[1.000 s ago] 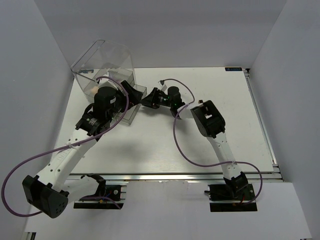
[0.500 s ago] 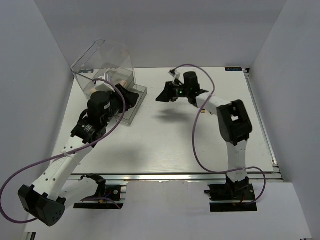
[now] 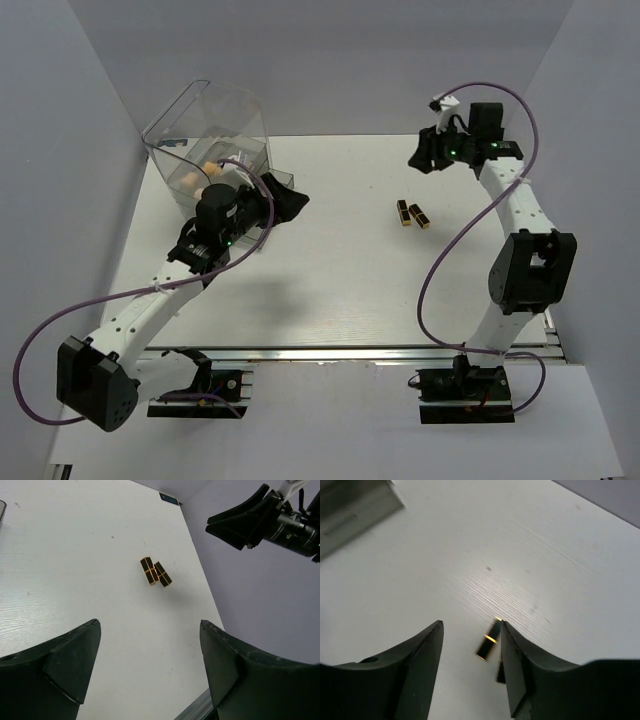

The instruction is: Organize the makeup

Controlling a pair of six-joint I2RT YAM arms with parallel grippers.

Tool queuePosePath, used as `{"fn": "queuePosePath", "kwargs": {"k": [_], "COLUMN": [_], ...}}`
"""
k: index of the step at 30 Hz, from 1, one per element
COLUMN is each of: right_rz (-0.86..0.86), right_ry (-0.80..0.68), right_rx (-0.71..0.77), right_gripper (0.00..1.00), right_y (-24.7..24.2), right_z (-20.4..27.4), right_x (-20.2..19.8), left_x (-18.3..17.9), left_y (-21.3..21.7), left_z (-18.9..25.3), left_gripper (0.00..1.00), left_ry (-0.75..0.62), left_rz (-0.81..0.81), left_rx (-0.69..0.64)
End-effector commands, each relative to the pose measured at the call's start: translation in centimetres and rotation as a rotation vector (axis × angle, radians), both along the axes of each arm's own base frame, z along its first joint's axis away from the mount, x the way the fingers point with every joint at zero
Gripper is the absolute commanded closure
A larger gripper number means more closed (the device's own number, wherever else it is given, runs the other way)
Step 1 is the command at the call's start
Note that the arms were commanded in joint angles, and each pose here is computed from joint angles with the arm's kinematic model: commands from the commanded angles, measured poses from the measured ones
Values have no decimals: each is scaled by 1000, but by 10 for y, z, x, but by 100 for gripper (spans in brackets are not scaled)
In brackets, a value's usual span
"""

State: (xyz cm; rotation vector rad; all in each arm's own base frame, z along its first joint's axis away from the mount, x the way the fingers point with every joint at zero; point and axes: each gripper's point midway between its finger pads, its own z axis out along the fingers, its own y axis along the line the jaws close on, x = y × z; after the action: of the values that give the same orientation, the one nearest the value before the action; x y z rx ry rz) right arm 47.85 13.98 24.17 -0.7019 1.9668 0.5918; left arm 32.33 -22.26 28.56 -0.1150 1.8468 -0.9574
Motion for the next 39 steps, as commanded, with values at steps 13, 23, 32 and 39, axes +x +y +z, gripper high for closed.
{"fn": "queuePosePath", "kwargs": {"k": [13,23,32,39], "right_rz": [-179,-154,-153,-148], "right_ry": [292,297,327,323], "right_rx": [-397,-439,-478,-518], "right_gripper": [30,27,28,31], "right_y": [-127,-116,-94,-90], "right_z": [-114,-157,-188,-205], "right_x": [-70,-39,-13,2], "left_x": [-4,-25,-35,-39], "left_y": [-49,-55,-43,-34], "left_z": [-36,-45,-42,-48], "left_gripper": [2,2,2,2], "left_ry": [78,99,98,114], "left_rz": [-198,-173,-134,-102], "left_rx": [-71,-62,-54,-50]}}
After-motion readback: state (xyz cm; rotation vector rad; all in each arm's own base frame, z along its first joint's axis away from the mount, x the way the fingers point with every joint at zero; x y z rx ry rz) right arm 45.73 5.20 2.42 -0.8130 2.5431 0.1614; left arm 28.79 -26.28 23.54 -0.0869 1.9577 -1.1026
